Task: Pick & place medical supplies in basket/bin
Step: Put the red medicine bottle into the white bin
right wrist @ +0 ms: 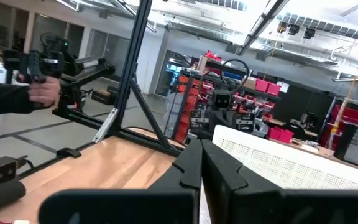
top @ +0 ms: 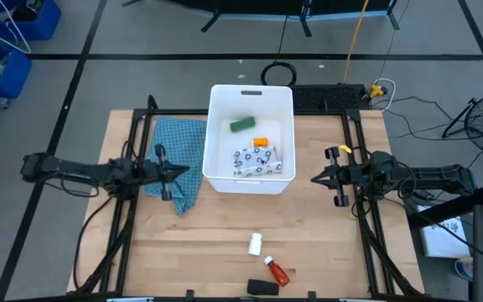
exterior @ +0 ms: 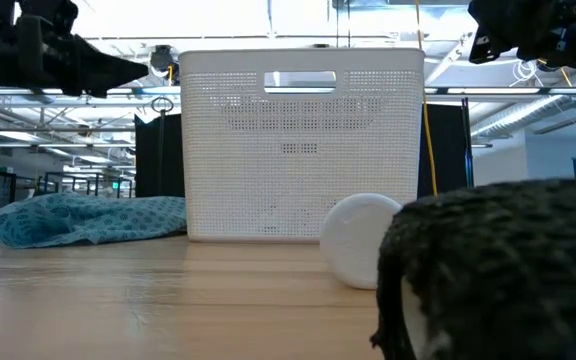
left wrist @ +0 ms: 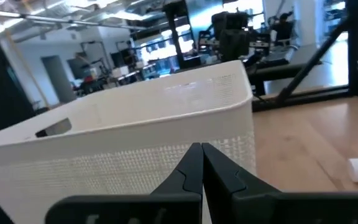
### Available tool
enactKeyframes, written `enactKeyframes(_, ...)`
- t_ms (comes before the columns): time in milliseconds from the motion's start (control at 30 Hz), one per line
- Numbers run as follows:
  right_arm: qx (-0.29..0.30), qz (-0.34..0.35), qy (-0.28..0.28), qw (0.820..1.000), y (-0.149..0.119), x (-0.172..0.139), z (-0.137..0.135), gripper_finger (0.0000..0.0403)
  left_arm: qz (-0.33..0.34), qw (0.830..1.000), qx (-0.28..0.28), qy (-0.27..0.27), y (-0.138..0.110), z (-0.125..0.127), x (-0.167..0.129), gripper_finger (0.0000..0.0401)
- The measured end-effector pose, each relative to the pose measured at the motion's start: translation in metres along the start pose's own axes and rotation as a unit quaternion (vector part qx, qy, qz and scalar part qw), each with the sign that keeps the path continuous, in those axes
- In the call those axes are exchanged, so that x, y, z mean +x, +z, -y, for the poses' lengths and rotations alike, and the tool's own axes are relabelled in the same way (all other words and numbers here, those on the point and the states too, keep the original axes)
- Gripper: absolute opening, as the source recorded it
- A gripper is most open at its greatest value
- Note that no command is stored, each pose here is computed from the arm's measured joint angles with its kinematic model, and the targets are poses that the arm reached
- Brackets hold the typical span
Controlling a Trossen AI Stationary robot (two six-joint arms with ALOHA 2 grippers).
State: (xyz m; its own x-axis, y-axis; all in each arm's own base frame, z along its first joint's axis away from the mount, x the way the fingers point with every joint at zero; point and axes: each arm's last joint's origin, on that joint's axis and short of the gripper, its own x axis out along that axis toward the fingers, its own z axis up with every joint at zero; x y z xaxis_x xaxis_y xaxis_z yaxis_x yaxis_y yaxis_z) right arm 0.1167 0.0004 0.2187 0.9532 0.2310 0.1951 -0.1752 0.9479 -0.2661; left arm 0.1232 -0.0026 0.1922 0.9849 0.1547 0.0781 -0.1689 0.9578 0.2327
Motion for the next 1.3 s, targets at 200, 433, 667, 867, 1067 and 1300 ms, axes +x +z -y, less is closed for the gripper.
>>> enactKeyframes(200, 0.018, 0.008, 0.007, 1.0, 0.001, 0.0, 0.0, 0.0, 0.034, 0.999, 0.024, -0.035, 0.004, -0.006, -0.013, 0.0)
enactKeyframes(433, 0.021, -0.004, 0.01, 1.0, -0.001, 0.0, -0.001, 0.0, 0.02, 0.999, 0.017, -0.035, -0.001, -0.011, -0.028, 0.0)
enactKeyframes(667, 0.022, -0.014, 0.012, 1.0, -0.003, 0.0, -0.001, 0.0, -0.002, 1.0, 0.009, -0.027, -0.005, -0.012, -0.029, 0.0003)
enactKeyframes(867, 0.037, -0.004, 0.017, 0.999, 0.008, 0.004, 0.0, 0.0, -0.034, 0.998, -0.013, 0.041, -0.009, -0.015, -0.029, 0.002)
enactKeyframes(1067, 0.056, -0.082, 0.021, 0.995, 0.052, 0.028, 0.0, 0.0, -0.034, 0.993, -0.087, 0.065, -0.01, -0.016, -0.029, 0.0016)
enactKeyframes(1300, 0.015, -0.219, 0.01, 0.976, 0.088, 0.077, -0.026, 0.0, -0.034, 0.994, -0.083, 0.07, -0.009, -0.017, -0.029, 0.0006)
